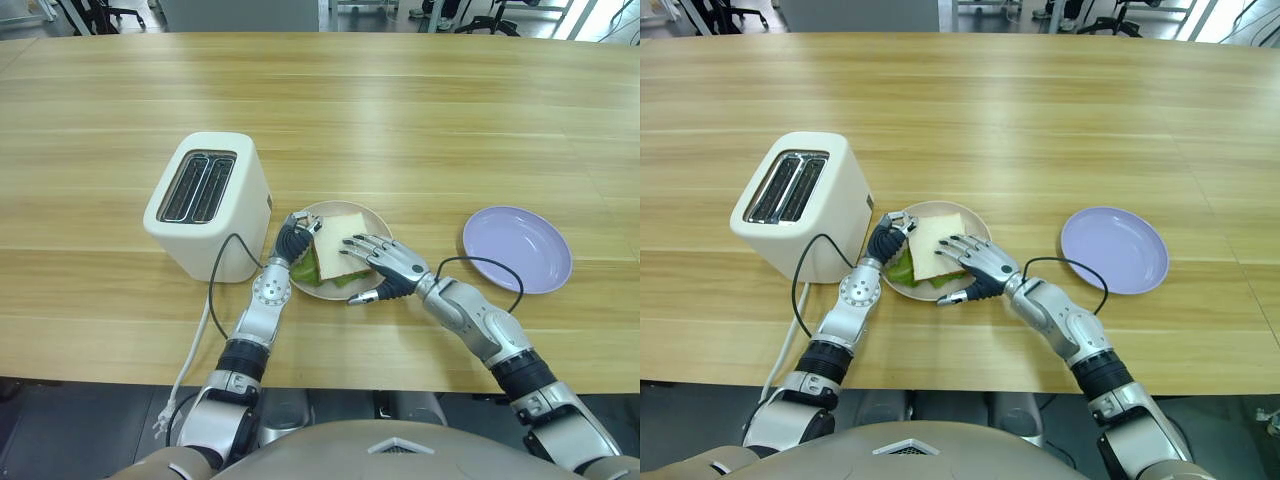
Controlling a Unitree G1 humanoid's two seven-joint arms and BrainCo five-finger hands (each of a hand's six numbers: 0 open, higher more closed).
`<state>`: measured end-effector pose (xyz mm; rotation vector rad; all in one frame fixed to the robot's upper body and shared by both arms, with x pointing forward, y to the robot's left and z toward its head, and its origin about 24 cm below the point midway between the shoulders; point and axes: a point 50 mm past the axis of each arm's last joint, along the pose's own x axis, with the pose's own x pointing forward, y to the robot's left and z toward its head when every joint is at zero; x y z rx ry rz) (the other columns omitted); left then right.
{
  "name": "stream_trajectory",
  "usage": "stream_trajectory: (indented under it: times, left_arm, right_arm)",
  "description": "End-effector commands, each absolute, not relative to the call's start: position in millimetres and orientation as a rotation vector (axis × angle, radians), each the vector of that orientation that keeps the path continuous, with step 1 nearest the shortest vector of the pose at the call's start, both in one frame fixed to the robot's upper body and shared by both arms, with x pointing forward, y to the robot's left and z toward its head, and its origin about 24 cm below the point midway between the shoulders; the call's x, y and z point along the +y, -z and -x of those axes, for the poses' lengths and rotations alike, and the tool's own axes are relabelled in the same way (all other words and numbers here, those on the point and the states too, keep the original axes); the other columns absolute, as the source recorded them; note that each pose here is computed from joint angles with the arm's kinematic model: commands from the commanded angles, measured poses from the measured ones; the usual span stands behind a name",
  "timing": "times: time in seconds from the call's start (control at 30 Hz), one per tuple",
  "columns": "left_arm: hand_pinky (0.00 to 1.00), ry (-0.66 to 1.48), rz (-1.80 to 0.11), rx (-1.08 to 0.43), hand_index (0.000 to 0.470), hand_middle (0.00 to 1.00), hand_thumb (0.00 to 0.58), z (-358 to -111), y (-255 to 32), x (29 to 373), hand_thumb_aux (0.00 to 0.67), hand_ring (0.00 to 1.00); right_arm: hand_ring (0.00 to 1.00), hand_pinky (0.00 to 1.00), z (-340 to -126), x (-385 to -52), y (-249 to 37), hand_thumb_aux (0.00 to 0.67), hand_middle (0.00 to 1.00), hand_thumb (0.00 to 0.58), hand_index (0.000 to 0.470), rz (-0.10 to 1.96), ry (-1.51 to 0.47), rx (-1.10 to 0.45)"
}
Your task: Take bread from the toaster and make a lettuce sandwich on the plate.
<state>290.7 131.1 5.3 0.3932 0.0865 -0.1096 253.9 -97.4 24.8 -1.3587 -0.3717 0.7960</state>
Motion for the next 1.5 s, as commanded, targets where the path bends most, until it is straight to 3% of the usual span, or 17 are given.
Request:
stream_trajectory:
  times: [0.03,0.23,0.27,0.3,0.33,0.43,0.57,0.6,0.63,0.67,0.7,0.73,0.8,0.87,1.0,1.03,1.5]
  left_arm:
    - [1.00,0.097,-0.427,0.070,0.460,1.00,0.580,-292.4,-8.7,134.3,0.670,1.00]
    - [1.00,0.077,-0.540,-0.033,0.460,1.00,0.580,-297.1,-22.3,132.6,0.670,1.00]
    - [1.00,0.055,-0.580,-0.079,0.290,1.00,0.501,-297.8,-28.9,133.0,0.423,1.00]
    - [1.00,0.023,-0.626,-0.142,0.000,1.00,0.000,-298.5,-39.3,134.1,0.000,1.00]
    - [1.00,-0.014,-0.659,-0.215,0.000,1.00,0.000,-298.0,-51.8,135.9,0.000,1.00]
    - [0.00,-0.094,-0.724,-0.439,0.000,0.00,0.000,-291.0,-95.1,140.7,0.000,0.00]
    - [0.00,-0.138,-0.744,-0.649,0.000,0.00,0.000,-269.3,-142.9,148.1,0.000,0.00]
    - [0.00,-0.139,-0.748,-0.678,0.000,0.00,0.000,-262.8,-150.6,151.2,0.000,0.00]
    - [0.00,-0.139,-0.754,-0.698,0.000,0.00,0.000,-256.7,-156.4,154.3,0.000,0.00]
    - [0.00,-0.139,-0.757,-0.713,0.000,0.00,0.000,-251.2,-159.9,156.9,0.000,0.00]
    - [0.00,-0.132,-0.761,-0.717,0.325,0.00,0.530,-247.0,-161.3,158.5,0.473,0.00]
    - [0.00,-0.116,-0.761,-0.714,0.460,0.00,0.580,-242.8,-161.2,159.6,0.670,0.00]
    - [0.00,-0.073,-0.746,-0.707,0.460,0.00,0.580,-235.3,-159.3,160.4,0.670,0.00]
    - [1.00,-0.031,-0.723,-0.696,0.460,1.00,0.580,-229.5,-156.1,160.4,0.670,1.00]
    - [1.00,0.034,-0.648,-0.649,0.460,1.00,0.580,-218.4,-145.9,164.3,0.670,1.00]
    - [1.00,0.039,-0.629,-0.638,0.460,1.00,0.580,-216.4,-143.9,166.2,0.670,1.00]
    - [1.00,0.749,-0.703,-0.237,0.460,1.00,0.580,-162.2,-78.1,159.6,0.670,1.00]
  right_arm:
    - [0.00,0.00,-236.2,-109.7,18.2,0.000,0.00,0.000,0.000,1.433,-1.046,-0.078]
    - [0.00,0.00,-228.7,-102.5,26.4,0.000,0.00,0.000,0.000,1.470,-1.175,0.012]
    - [0.00,0.00,-228.3,-101.8,27.2,0.000,0.00,0.000,0.000,1.491,-1.187,0.020]
    - [0.00,0.00,-228.6,-101.5,27.4,0.000,0.00,0.000,0.000,1.509,-1.191,0.023]
    - [0.00,0.00,-229.2,-101.0,27.1,0.000,0.00,0.000,0.000,1.522,-1.191,0.021]
    - [0.00,0.00,-234.6,-96.8,21.1,0.000,0.00,0.000,0.000,1.525,-1.149,-0.025]
    - [0.00,0.00,-255.4,-89.4,-6.7,0.005,0.00,0.009,0.004,1.452,-0.925,-0.206]
    - [0.00,0.00,-261.9,-88.7,-18.1,0.457,0.00,0.521,0.314,1.416,-0.846,-0.272]
    - [0.00,0.00,-266.2,-89.6,-26.8,0.670,0.00,0.580,0.460,1.382,-0.790,-0.317]
    - [0.00,0.00,-268.9,-90.5,-33.7,0.670,0.00,0.580,0.460,1.354,-0.745,-0.367]
    - [0.00,0.00,-270.7,-91.6,-39.0,0.670,0.00,0.580,0.460,1.331,-0.708,-0.404]
    - [0.00,0.00,-271.9,-93.1,-43.7,0.670,0.00,0.580,0.460,1.300,-0.678,-0.432]
    - [0.04,0.04,-273.0,-96.2,-54.7,0.670,0.04,0.580,0.460,1.239,-0.611,-0.501]
    - [0.16,0.16,-272.7,-100.0,-64.4,0.670,0.16,0.580,0.460,1.157,-0.556,-0.551]
    - [0.65,0.65,-269.8,-110.8,-89.7,0.670,0.65,0.580,0.460,0.927,-0.477,-0.638]
    - [0.97,0.97,-268.6,-112.7,-94.7,0.670,0.97,0.580,0.460,0.874,-0.472,-0.651]
    - [1.00,1.00,-179.3,-129.6,-51.3,0.670,1.00,0.580,0.460,0.490,-1.208,-0.148]
